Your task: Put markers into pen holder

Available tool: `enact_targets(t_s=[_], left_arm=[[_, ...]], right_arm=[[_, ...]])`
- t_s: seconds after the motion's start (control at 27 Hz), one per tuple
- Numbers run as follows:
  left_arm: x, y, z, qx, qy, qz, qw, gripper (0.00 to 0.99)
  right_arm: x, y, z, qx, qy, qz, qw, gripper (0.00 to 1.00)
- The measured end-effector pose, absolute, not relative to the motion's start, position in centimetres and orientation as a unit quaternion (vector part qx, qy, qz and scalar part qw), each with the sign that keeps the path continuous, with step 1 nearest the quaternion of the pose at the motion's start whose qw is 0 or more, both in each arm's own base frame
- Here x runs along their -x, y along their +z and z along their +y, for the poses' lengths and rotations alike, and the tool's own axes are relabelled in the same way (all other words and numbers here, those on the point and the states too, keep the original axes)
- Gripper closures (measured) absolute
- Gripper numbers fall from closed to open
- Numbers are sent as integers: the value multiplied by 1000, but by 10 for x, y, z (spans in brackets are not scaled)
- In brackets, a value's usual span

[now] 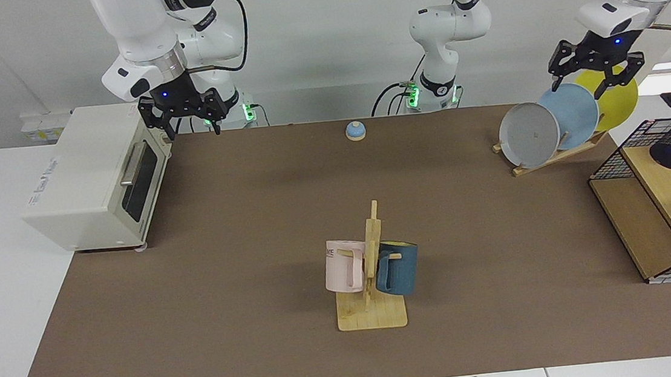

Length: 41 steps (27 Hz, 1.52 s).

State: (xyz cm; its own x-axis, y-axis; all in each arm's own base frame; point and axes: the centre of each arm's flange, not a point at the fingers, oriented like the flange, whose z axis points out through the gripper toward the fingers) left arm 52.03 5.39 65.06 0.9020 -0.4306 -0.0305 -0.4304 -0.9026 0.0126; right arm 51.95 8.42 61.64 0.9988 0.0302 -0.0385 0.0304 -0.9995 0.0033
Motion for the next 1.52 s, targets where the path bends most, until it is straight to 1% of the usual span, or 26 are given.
enact_targets(t_s=[0.07,0.15,0.33,0.59,1.07,1.52], left_arm=[[-519,653,42,-978,-15,-208,6,22],[-519,654,30,-981,-14,-194,8,0],[-518,653,0,-987,-19,-158,27,0],[-517,661,-25,-987,-15,-156,24,0],[-533,672,-25,-989,0,-144,22,4],[-534,672,-22,-990,0,-140,22,0]], right_arm=[[-519,616,84,-1000,-19,15,2,0],[-519,616,84,-1000,-19,15,2,0],[-519,616,84,-1000,-19,15,2,0],[-519,616,84,-1000,-19,15,2,0],[-519,616,84,-1000,-19,15,2,0],[-519,616,84,-1000,-19,15,2,0]])
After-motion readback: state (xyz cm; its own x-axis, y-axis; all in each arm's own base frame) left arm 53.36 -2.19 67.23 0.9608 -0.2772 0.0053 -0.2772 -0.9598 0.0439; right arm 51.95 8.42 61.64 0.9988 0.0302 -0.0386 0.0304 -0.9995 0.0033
